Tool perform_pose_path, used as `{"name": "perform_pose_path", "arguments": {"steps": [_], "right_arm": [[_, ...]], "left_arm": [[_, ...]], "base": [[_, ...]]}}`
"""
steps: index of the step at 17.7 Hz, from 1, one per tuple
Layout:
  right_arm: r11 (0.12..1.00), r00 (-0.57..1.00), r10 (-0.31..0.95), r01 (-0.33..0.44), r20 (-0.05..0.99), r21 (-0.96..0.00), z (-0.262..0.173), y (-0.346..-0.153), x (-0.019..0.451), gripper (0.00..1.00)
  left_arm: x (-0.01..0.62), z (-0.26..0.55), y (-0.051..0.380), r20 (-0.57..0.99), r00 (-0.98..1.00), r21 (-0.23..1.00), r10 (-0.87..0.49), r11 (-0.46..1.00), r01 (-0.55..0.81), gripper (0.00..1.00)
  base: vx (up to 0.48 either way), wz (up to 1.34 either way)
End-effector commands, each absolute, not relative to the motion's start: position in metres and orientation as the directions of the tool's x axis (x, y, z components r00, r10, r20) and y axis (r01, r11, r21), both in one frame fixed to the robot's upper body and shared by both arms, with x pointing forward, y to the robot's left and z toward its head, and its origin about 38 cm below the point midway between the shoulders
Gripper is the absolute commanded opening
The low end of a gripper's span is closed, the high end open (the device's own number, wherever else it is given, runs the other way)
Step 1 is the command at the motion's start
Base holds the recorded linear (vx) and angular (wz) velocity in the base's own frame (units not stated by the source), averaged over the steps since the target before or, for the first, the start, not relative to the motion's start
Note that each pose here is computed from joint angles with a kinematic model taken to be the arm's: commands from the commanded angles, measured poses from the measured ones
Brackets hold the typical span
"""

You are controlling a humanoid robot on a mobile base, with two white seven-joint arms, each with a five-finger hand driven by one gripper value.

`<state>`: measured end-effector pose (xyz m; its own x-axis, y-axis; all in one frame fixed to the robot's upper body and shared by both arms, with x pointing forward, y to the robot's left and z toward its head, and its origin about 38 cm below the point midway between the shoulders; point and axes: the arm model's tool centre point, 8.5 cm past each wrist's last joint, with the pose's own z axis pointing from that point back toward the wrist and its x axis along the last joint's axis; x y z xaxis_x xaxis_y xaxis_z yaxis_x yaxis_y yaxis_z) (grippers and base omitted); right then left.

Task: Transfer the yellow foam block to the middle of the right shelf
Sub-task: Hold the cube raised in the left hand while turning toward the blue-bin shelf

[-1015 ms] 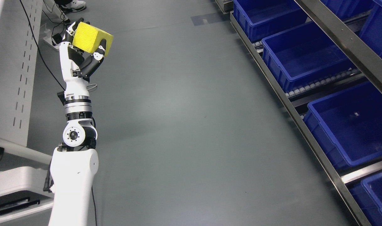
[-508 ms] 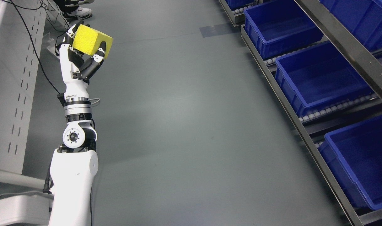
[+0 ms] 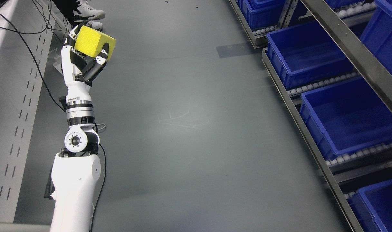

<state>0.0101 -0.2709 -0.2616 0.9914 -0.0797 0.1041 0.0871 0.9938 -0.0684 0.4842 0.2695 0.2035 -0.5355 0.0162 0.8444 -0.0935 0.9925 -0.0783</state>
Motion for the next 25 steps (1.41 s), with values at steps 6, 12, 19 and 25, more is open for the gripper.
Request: {"name": "perform_pose_path", "arguments": {"steps": [6,12,19,25], "right_arm": [[0.993,0.989,-0.076,0.087,0.124,-0.086,-0.261,-0.283,0.017,1.00],[0.993,0.989,-0.076,0.087,0.124,-0.086,-0.261,-0.283,0.017,1.00],[0.993,0.989,-0.076,0.087,0.124,-0.086,-0.261,-0.283,0.017,1.00],[0.993,0.989,-0.076,0.087,0.124,-0.086,-0.261,-0.283,0.017,1.00]], "left_arm": [[0.485,0.206,0.268,0.840,-0.543,-0.078,0.017,0.993,-0.090,0.27],[0.485,0.209,0.259,0.836,-0.549,-0.055,0.020,0.997,-0.048,0.27],[0.482,0.219,0.211,0.815,-0.577,-0.011,0.052,0.997,0.075,0.27],[0.464,0.264,0.190,0.713,-0.696,0.055,0.084,0.983,0.176,0.27]], "base": [[0.360,-0.07],[0.289,-0.48],[0.252,-0.78],[0.219,-0.81]]}}
